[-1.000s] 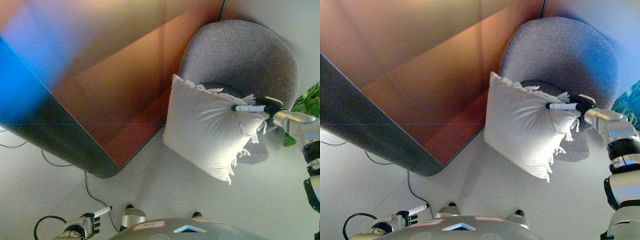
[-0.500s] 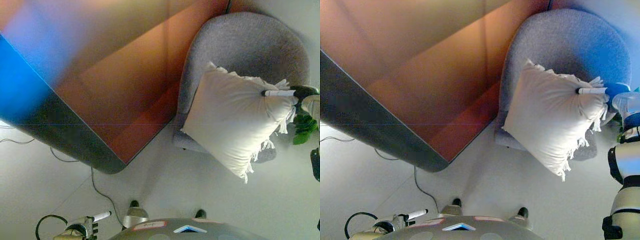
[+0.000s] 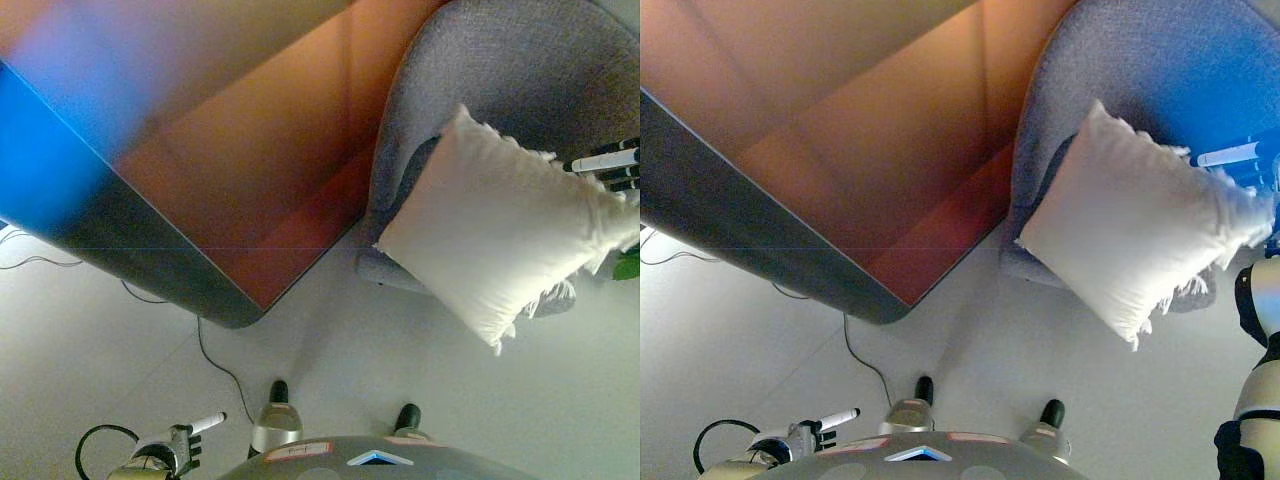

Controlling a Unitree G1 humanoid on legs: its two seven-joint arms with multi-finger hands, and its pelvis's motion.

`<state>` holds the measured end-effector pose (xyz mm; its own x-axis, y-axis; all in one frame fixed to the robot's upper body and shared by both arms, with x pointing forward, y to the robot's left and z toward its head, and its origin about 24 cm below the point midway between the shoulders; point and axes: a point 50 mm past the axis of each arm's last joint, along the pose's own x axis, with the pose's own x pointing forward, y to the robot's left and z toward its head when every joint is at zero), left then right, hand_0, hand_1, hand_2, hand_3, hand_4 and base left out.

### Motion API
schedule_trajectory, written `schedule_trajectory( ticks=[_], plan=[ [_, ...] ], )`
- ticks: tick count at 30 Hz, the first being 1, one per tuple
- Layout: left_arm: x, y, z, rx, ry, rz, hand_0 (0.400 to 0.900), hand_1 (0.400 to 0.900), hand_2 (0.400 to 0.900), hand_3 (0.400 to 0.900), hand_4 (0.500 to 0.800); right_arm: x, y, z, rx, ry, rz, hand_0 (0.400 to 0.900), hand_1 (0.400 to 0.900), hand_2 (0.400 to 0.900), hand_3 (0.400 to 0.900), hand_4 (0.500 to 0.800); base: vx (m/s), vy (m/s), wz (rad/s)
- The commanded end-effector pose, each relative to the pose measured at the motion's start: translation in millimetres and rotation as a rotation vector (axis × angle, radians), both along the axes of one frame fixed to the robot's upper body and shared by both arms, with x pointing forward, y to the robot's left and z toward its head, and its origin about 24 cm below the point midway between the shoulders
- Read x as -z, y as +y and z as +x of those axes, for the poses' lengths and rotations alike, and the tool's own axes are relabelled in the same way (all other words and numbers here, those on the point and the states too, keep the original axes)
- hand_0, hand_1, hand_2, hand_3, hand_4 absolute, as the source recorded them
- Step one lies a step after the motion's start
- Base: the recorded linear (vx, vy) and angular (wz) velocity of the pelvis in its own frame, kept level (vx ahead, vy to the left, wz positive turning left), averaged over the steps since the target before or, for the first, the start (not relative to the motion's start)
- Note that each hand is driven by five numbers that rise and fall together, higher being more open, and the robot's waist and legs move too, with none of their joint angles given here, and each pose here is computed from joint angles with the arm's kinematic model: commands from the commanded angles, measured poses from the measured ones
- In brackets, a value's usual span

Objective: Pick up the pillow and put it on the sofa.

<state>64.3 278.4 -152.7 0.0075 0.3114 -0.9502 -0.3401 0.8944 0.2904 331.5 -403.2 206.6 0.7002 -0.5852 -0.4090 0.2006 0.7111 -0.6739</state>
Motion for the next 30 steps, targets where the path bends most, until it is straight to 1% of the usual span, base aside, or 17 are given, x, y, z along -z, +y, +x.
schedule_trajectory(
  ticks=[1, 7, 13, 16, 20, 25, 27, 29, 30],
  plan=[
    [-13, 32.9, -2, 0.113, 0.066, 0.110, 0.900, 0.900, 0.900, 0.900, 0.800, -81, -5, -3, 0.028, -0.172, -0.158, 0.900, 0.900, 0.900, 0.900, 0.800, 0.019, -0.012, -0.08],
    [-15, 40.1, -6, 0.112, 0.090, 0.110, 0.900, 0.900, 0.900, 0.900, 0.800, -75, -12, -9, 0.052, -0.156, -0.165, 0.900, 0.900, 0.900, 0.900, 0.800, 0.021, -0.009, -0.06],
    [-18, 46.8, -12, 0.127, 0.118, 0.113, 0.900, 0.900, 0.900, 0.900, 0.800, -55, -25, -19, 0.071, -0.100, -0.149, 0.900, 0.900, 0.900, 0.900, 0.800, 0.051, -0.016, -0.08],
    [-21, 51.3, -8, 0.136, 0.118, 0.114, 0.900, 0.900, 0.900, 0.900, 0.800, -43, -27, -20, 0.059, -0.082, -0.132, 0.900, 0.900, 0.900, 0.900, 0.800, -0.001, -0.014, -0.06],
    [-22, 51.0, -2, 0.138, 0.112, 0.113, 0.900, 0.900, 0.900, 0.900, 0.800, -17, -26, -20, 0.024, -0.045, -0.078, 0.900, 0.900, 0.900, 0.900, 0.800, -0.028, -0.004, -0.04],
    [-22, 50.6, 2, 0.139, 0.107, 0.108, 0.900, 0.900, 0.900, 0.900, 0.800, 38, -18, -21, -0.025, 0.006, 0.041, 0.900, 0.900, 0.900, 0.900, 0.800, -0.003, 0.001, -0.01],
    [-23, 50.2, 5, 0.131, 0.102, 0.104, 0.900, 0.900, 0.900, 0.900, 0.800, 69, -12, -24, -0.035, 0.011, 0.116, 0.900, 0.900, 0.900, 0.900, 0.800, -0.006, 0.015, 0.00],
    [-22, 47.7, 8, 0.128, 0.091, 0.098, 0.900, 0.900, 0.900, 0.900, 0.800, 104, -1, -29, -0.067, 0.032, 0.184, 0.900, 0.900, 0.900, 0.900, 0.800, -0.031, 0.041, 0.03],
    [-21, 44.7, 12, 0.126, 0.082, 0.091, 0.900, 0.900, 0.900, 0.900, 0.800, 133, 11, -35, -0.076, 0.034, 0.292, 0.900, 0.900, 0.900, 0.900, 0.800, -0.041, 0.048, 0.04]
  ],
)
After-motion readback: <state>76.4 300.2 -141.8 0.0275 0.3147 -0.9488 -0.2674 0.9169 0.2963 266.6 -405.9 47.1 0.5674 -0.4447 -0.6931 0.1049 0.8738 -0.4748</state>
